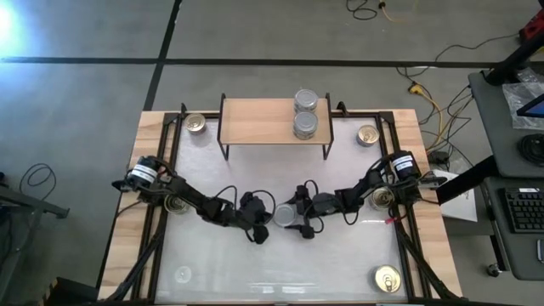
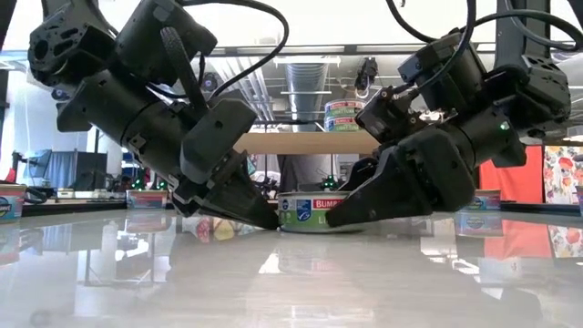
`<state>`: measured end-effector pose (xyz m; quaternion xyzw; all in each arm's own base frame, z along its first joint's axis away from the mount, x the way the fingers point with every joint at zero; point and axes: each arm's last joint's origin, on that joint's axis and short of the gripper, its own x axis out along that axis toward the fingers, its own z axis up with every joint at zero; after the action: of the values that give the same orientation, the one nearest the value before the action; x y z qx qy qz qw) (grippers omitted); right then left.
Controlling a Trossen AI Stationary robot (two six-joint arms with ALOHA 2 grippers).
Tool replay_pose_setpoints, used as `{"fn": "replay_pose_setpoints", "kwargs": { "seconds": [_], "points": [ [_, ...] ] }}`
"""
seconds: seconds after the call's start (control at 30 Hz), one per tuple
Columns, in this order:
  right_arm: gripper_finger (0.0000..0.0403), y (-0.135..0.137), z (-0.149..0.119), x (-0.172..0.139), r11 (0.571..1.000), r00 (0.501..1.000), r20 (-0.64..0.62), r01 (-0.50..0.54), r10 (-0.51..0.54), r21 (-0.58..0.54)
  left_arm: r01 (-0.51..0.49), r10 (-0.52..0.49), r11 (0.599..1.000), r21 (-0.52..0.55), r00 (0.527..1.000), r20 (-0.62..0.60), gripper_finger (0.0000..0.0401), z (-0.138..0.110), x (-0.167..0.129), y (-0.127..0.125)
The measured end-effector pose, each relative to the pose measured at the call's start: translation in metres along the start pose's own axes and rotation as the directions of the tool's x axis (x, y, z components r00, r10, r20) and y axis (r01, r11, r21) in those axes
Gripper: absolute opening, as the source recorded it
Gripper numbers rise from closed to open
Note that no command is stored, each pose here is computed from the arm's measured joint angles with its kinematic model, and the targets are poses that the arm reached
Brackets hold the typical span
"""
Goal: Stack canned seafood by type on shelf
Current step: Stack the green tuna can on top of the green tuna can
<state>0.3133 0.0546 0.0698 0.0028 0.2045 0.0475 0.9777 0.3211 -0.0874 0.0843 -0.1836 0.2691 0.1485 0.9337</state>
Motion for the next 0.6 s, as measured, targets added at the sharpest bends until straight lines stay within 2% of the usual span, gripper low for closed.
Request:
{"fn": "replay_pose_setpoints", "kwargs": {
  "seconds": [0.1,0.2,0.37,0.47,0.6],
  "points": [
    [0.0374,0.001,0.012,-0.008,0.999,1.000,-0.018,-0.004,0.004,0.047,-0.006,0.006,1.000,0.010,1.000,-0.015,0.0000,0.008,-0.009,-0.001],
    [0.0374,0.003,0.040,-0.025,0.997,0.999,-0.017,-0.048,0.049,0.058,-0.025,0.026,0.999,0.048,0.999,-0.020,0.0000,0.023,-0.028,-0.002],
    [0.0374,-0.001,0.087,-0.074,0.999,0.996,-0.072,-0.048,0.047,-0.009,-0.007,0.011,0.987,0.161,1.000,-0.019,0.0000,0.053,-0.069,-0.002],
    [0.0373,-0.015,0.125,-0.106,0.998,1.000,0.003,0.015,-0.015,-0.053,-0.011,-0.006,0.971,0.241,0.998,0.070,0.0000,0.081,-0.089,0.006],
    [0.0373,-0.043,0.164,-0.142,0.989,0.988,0.078,0.138,-0.133,-0.059,-0.054,-0.007,0.941,0.335,0.984,0.180,0.0000,0.123,-0.104,0.024]
  ]
}}
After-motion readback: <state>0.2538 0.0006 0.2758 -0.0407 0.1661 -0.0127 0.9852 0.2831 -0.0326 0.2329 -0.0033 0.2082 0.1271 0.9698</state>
